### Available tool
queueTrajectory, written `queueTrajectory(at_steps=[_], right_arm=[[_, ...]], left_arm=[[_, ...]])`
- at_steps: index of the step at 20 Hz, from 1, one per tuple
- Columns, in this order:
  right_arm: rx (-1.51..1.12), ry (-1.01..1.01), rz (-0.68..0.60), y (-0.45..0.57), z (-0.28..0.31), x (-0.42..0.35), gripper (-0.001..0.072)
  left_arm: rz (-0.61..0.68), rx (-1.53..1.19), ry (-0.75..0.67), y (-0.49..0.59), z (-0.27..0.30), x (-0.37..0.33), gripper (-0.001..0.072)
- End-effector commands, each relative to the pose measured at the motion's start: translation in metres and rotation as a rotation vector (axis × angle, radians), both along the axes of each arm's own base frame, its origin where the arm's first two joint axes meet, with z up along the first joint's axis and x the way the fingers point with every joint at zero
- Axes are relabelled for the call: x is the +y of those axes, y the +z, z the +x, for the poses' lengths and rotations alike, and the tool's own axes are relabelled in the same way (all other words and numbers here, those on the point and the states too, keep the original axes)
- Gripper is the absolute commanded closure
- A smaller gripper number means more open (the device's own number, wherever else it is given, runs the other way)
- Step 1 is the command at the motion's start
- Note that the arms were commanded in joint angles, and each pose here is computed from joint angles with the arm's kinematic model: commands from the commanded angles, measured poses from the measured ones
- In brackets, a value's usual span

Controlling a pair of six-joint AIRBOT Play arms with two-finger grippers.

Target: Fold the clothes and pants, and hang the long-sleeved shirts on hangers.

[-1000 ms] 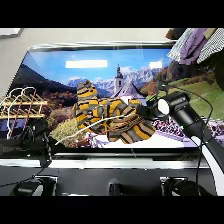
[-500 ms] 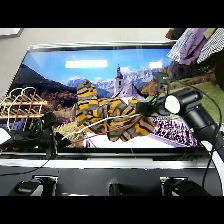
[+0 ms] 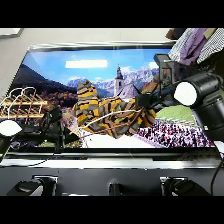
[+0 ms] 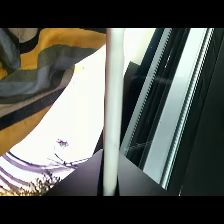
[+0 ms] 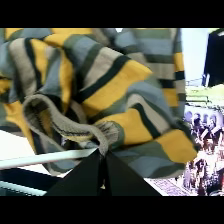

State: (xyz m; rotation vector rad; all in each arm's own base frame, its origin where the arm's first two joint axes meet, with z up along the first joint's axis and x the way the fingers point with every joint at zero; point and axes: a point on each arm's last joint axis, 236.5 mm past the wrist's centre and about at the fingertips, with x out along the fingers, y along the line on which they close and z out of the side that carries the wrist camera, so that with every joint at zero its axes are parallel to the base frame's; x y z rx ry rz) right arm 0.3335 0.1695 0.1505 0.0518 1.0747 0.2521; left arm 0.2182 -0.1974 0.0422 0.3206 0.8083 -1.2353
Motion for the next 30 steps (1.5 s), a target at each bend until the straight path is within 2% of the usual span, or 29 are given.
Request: queueTrajectory(at_steps=[1,3,10,21,27,30], right_arm=[[0.006,-0.002,-0.016,0.005,-0.008,0.004,0.0677],[0.004,-0.032,-0.045,0.007,-0.009,-0.006,0.0677],[-0.061,-0.044,-0.025,0.035,-0.002,-0.007,0.0677],[-0.024,-0.052,-0.085,0.010,0.014,-0.008,0.0677],[-0.032,-0.012,0.008,0.022,0.006,0.012,0.0677],[-0.048,-0.010,0.025,0.034,0.001,0.011,0.0677]], left_arm=[[-0.002,-0.043,0.020,-0.006,0.017,-0.014,0.0682],[-0.002,-0.041,0.064,-0.009,0.027,-0.016,0.0682],[0.010,0.001,-0.031,-0.022,0.016,-0.043,0.0682],[-0.002,-0.055,-0.054,0.000,0.049,-0.076,0.0682],[0.144,-0.050,-0.100,-0.008,0.044,-0.053,0.0682],[0.173,-0.041,-0.094,-0.009,0.045,-0.047,0.0682]])
